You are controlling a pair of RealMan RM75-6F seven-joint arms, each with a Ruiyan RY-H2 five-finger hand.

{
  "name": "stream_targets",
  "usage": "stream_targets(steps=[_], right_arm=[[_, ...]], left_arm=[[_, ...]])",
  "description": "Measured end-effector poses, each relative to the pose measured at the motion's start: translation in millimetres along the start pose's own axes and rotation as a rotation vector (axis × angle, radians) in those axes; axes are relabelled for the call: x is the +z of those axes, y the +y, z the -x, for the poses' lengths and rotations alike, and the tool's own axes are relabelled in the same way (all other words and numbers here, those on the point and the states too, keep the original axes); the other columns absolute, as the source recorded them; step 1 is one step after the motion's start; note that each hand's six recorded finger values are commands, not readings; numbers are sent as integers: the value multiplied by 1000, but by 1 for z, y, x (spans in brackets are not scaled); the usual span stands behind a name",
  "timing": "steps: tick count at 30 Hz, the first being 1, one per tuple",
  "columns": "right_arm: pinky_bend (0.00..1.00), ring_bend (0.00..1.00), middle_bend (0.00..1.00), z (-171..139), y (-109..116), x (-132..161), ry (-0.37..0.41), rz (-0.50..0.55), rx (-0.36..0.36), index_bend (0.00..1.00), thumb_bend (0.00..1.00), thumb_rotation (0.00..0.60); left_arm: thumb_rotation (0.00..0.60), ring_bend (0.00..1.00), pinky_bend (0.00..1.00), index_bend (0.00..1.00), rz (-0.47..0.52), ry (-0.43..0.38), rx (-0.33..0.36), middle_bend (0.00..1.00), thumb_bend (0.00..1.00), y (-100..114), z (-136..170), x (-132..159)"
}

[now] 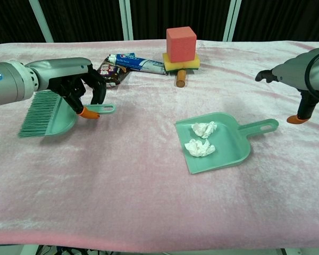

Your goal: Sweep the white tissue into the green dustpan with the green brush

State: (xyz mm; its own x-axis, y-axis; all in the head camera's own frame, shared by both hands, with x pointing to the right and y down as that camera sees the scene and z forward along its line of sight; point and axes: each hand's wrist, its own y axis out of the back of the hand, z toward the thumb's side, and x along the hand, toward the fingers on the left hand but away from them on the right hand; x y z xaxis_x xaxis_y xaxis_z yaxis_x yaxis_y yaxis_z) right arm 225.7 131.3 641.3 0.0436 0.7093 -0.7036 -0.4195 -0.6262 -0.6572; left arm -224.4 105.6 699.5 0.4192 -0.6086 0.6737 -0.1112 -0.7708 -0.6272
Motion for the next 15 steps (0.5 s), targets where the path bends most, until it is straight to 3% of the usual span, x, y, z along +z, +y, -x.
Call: stream_targets(steps=[4,7,11,15], right_arm=[[761,729,102,0,0,-2,1,1,-1,33,202,600],[761,727,102,-1,0,-2,3,4,1,33,203,600],[761,727,102,-2,-1,-1,8,4,2,33,203,600],[761,713,102,-3,1,-1,10,5,-5,33,202,600]], left_arm=[[600,852,1000,505,-28,21,-39,492,206,-9,0,-4],[600,851,1000,413,-45,36,-59,426,183,-15,0,-8],[600,846,1000,249,-52,53,-63,358,151,-19,1,-12],[600,798,977,219,-45,63,-39,327,134,-15,2,-14]])
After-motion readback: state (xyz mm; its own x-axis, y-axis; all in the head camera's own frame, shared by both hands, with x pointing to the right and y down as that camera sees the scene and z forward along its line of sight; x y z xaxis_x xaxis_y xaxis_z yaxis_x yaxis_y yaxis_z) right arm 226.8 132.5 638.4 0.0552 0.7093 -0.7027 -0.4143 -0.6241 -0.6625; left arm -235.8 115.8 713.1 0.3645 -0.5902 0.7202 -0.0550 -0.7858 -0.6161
